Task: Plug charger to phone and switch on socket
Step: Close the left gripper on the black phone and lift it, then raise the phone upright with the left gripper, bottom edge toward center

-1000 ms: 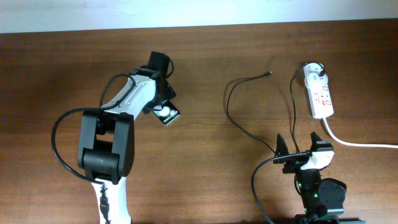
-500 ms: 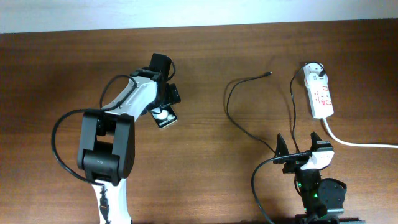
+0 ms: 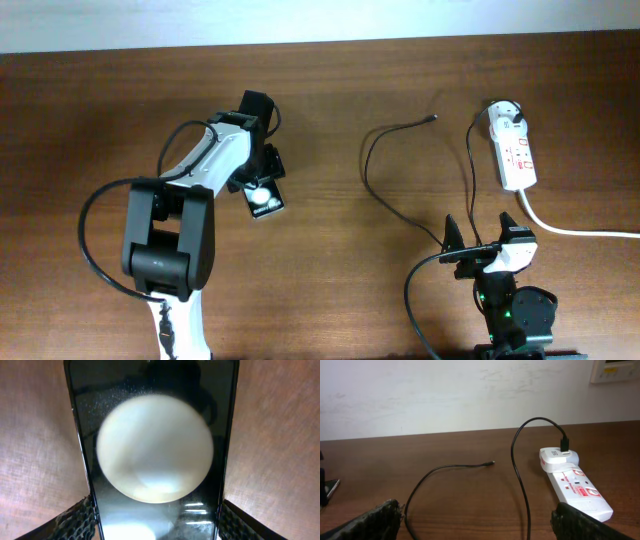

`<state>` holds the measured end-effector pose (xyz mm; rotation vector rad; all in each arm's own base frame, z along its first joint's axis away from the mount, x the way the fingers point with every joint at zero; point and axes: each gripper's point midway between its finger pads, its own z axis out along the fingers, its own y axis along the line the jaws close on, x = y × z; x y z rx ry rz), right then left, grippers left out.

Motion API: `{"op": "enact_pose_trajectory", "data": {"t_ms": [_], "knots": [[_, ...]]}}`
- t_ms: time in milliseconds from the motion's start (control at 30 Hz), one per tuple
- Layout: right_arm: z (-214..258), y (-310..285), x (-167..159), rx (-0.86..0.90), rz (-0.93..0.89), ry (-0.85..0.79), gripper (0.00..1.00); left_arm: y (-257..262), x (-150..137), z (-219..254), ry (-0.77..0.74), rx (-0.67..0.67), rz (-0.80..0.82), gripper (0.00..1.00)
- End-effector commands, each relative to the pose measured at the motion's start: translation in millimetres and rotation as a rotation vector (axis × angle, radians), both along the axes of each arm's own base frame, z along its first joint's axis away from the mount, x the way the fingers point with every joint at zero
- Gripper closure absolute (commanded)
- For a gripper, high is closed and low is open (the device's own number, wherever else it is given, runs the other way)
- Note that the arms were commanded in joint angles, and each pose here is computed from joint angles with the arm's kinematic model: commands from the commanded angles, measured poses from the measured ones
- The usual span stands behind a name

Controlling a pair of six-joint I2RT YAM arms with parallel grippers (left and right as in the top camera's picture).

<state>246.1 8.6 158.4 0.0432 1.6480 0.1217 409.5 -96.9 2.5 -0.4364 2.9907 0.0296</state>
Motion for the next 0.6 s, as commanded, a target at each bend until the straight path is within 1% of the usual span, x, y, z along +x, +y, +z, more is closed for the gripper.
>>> {"op": "enact_pose_trajectory", "data": {"t_ms": [0, 67, 133, 167, 200, 300, 400, 500, 533, 567], "knots": [[-3, -3, 0, 0.004, -0.015, 0.004, 0.01, -3, -5, 72, -0.108, -0.053, -0.006, 0.38], [-3, -3, 0, 0.004, -0.015, 0.004, 0.01, -1, -13, 106, -0.152, -0.064, -0.006, 0.40], [-3, -3, 0, 0.004, -0.015, 0.004, 0.01, 3, -31, 142, -0.188, -0.079, -0.008, 0.40], [-3, -3, 0, 0.004, -0.015, 0.004, 0.01, 2, -46, 164, -0.202, -0.113, -0.015, 0.41], [-3, -3, 0, 0.004, -0.015, 0.004, 0.01, 1, -52, 172, -0.208, -0.126, -0.017, 0.42], [-3, -3, 0, 0.004, -0.015, 0.004, 0.01, 9, -89, 221, -0.277, -0.154, -0.022, 0.41], [-3, -3, 0, 0.004, -0.015, 0.004, 0.01, 24, -145, 275, -0.396, -0.184, -0.027, 0.42], [-3, -3, 0, 0.004, -0.015, 0.004, 0.01, 37, -194, 308, -0.504, -0.215, -0.021, 0.42], [-3, -3, 0, 0.004, -0.015, 0.004, 0.01, 40, -212, 317, -0.535, -0.251, 0.021, 0.43], [-3, -3, 0, 0.004, -0.015, 0.004, 0.01, 39, -221, 323, -0.557, -0.284, 0.026, 0.44]]}}
